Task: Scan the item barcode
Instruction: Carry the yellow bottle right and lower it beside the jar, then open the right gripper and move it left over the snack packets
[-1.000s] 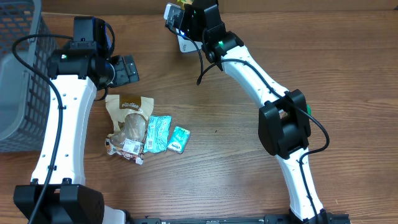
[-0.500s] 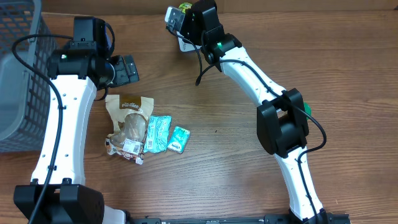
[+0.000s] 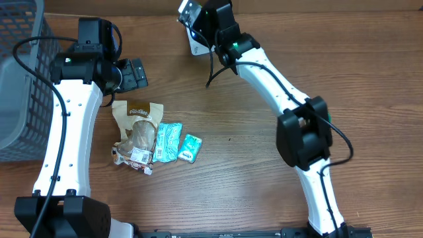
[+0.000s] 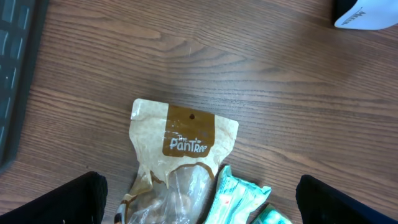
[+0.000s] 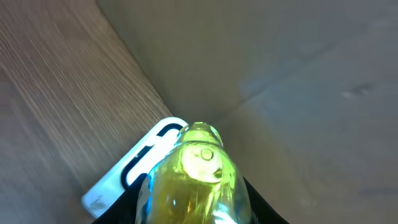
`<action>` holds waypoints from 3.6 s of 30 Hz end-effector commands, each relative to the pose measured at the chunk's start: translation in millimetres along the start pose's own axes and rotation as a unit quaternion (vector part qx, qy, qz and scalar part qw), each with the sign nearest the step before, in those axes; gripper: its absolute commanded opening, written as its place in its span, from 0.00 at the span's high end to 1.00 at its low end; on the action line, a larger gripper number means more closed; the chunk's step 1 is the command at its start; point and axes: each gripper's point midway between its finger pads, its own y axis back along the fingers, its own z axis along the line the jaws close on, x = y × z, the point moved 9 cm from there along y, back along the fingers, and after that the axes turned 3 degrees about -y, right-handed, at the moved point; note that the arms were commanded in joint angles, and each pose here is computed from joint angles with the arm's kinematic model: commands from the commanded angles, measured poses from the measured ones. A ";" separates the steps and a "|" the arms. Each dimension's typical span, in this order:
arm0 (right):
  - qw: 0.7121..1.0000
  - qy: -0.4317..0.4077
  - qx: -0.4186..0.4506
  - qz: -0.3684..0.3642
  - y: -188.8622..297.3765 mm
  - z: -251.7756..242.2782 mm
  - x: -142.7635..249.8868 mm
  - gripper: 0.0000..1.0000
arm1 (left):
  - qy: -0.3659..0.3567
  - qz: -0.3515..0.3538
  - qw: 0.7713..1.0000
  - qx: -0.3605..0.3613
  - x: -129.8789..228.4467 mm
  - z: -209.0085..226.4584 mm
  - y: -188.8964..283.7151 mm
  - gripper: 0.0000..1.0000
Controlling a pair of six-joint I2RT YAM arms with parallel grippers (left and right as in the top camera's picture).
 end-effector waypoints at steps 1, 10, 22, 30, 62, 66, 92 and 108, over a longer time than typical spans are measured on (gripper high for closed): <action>0.989 -0.100 0.047 -0.094 106.7 -56.7 -78.8 0.96 | -0.006 -0.012 1.000 -0.002 -3.4 1.0 5.4 0.00; 0.930 -0.351 0.023 0.109 206.9 -84.6 -21.0 0.96 | -0.006 -0.012 1.000 -0.002 -3.4 1.0 5.4 0.00; 0.768 -0.486 0.053 0.415 222.1 -102.8 119.2 0.96 | -0.006 -0.012 1.000 -0.002 -3.4 1.0 5.4 0.00; 0.717 -0.527 0.080 0.449 210.6 -124.3 168.7 0.96 | -0.006 -0.012 1.000 -0.002 -3.4 1.0 5.4 0.00; 0.679 -0.547 0.090 0.481 181.3 -114.0 244.8 0.62 | -0.006 -0.012 1.000 -0.002 -3.4 1.0 5.4 0.00; 0.680 -0.547 0.090 0.479 180.9 -114.3 244.7 0.56 | -0.006 -0.012 1.000 -0.002 -3.4 1.0 5.4 0.00; 0.725 -0.557 0.098 0.393 228.3 -140.5 159.6 0.00 | -0.006 -0.012 1.000 -0.002 -3.4 1.0 5.4 0.00; 0.745 -0.517 -0.173 0.385 236.7 -14.6 56.6 0.50 | -0.006 -0.012 1.000 -0.002 -3.4 1.0 5.4 0.00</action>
